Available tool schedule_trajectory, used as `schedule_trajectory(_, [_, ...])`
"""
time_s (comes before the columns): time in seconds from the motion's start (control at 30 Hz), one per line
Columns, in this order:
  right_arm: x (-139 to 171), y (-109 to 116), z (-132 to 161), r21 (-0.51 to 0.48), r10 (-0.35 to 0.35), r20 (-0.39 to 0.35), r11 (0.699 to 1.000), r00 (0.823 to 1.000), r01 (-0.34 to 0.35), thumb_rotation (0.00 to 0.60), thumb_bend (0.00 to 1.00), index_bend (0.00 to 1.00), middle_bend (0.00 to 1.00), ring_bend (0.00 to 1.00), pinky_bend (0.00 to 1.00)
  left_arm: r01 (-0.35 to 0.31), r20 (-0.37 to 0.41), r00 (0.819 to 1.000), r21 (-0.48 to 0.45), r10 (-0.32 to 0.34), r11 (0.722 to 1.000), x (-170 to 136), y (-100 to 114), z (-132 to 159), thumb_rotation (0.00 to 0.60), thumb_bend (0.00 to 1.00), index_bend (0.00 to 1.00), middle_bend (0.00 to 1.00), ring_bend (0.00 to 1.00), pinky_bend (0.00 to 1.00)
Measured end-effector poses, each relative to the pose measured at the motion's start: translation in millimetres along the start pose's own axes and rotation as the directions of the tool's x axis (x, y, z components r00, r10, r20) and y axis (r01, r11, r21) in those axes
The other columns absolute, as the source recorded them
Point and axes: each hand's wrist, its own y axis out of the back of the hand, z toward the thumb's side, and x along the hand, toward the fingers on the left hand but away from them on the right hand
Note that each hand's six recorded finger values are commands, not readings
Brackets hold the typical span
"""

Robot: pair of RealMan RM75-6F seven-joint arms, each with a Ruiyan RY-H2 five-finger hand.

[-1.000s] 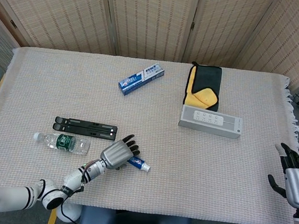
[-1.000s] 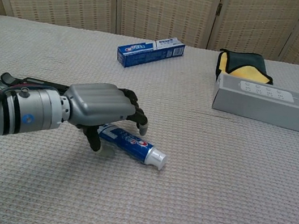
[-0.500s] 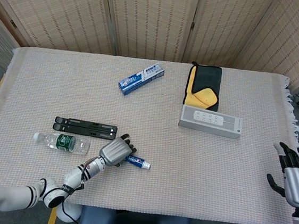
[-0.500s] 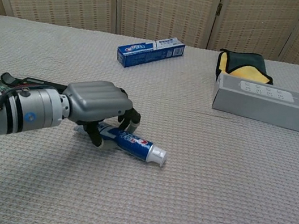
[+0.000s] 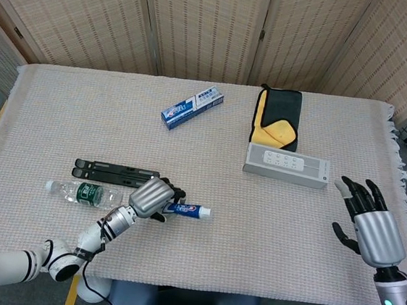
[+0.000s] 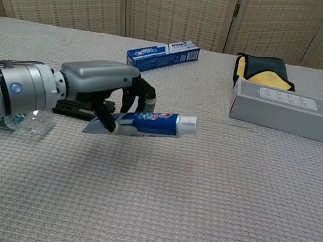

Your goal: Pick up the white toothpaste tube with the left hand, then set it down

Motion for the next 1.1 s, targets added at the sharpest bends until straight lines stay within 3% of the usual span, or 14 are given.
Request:
schedule_trajectory(0.2, [-36.2, 12.2, 56.7, -0.069, -0.054, -0.191, 0.997, 0.98, 0.041, 0.6, 0.38, 0.0, 0.04, 0.11, 0.06, -0.046, -0.005, 0.999, -0.127, 0.046, 0.991, -2.6, 42.5, 16.6, 0.6, 0.56, 0.69, 0.73, 0.6, 0.47])
schedule_trajectory(0.47, [-72.4, 21.8, 125.8, -0.141, -0.115, -0.366, 0.988, 0.923, 0.067, 0.6, 0.37, 0.0, 0.0, 0.07, 0.05, -0.078, -0.039, 0.997, -0.31, 0.07, 0.948, 2.1, 87.2, 33.5, 0.6, 0.58, 0.72, 0.77, 0.64, 0.53])
schedule_trajectory(0.6, [-83.0, 23.2, 146.6, -0.15, -0.13, -0.402, 0.986, 0.906, 0.075, 0.6, 0.37, 0.0, 0.0, 0.05, 0.03, -0.075, -0.029, 0.997, -0.349, 0.069, 0.934, 2.8, 97.3, 42.5, 0.6, 0.58, 0.72, 0.77, 0.64, 0.53])
schedule_trajectory(1.1, [-103.1, 26.6, 175.2, -0.149, -0.137, -0.438, 0.986, 0.888, 0.078, 0.6, 0.37, 0.0, 0.0, 0.05, 0.03, -0.08, -0.009, 0.997, -0.361, 0.082, 0.929, -1.0, 104.2, 54.7, 0.6, 0.59, 0.72, 0.77, 0.65, 0.52])
